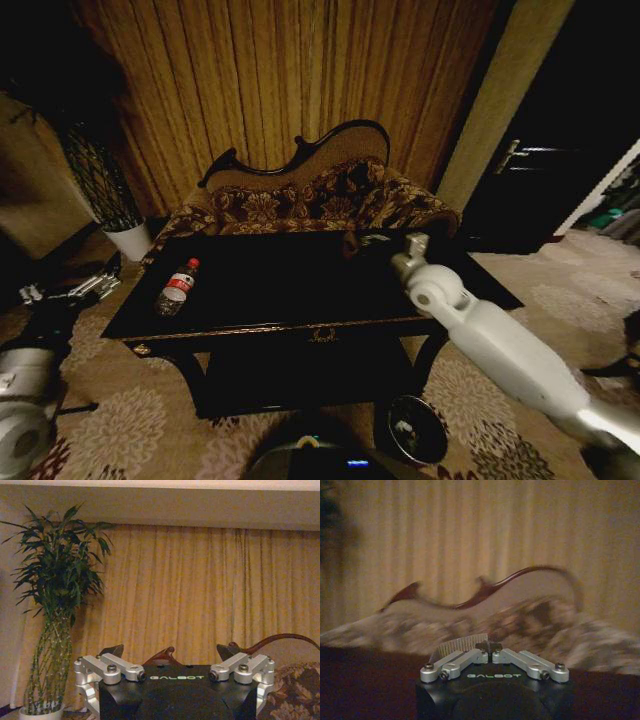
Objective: Move to the front of the table and place the trash on the table into the trash bin.
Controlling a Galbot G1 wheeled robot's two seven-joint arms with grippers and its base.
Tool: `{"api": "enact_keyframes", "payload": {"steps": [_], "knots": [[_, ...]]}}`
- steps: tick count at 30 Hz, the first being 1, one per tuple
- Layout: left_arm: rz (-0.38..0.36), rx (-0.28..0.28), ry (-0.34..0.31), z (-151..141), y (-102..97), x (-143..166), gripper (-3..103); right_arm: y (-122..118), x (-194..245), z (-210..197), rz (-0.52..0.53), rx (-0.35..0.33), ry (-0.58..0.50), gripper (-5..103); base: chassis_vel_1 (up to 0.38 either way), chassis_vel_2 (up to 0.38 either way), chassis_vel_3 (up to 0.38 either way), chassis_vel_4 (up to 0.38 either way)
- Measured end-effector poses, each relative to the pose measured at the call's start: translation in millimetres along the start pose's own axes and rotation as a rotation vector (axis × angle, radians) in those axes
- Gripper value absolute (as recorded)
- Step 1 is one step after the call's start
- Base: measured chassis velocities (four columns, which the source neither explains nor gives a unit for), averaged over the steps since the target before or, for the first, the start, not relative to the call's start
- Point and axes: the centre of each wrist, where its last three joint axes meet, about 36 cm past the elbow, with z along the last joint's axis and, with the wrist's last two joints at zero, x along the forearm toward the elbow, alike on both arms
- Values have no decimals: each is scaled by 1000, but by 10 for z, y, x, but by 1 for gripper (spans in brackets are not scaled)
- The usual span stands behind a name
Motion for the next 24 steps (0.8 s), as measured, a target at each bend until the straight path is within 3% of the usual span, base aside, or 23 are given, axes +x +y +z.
{"api": "enact_keyframes", "payload": {"steps": [6, 11, 19, 24], "knots": [[27, 8, -8, 37, 23, -29, 100, -228, 151, 132, 120, -7, -67, 0, 0, 0, 0, 0], [38, 28, 6, 76, 48, -32, 100, -327, 325, 289, 109, 11, -53, 0, 0, 0, 0, 0], [73, 44, 9, 111, -6, -56, 100, -455, 594, 168, 120, -70, -42, 0, 0, 0, 0, 0], [84, 46, 6, 106, -24, -57, 100, -478, 642, 145, 138, -85, -46, 0, 0, 0, 0, 0]]}}
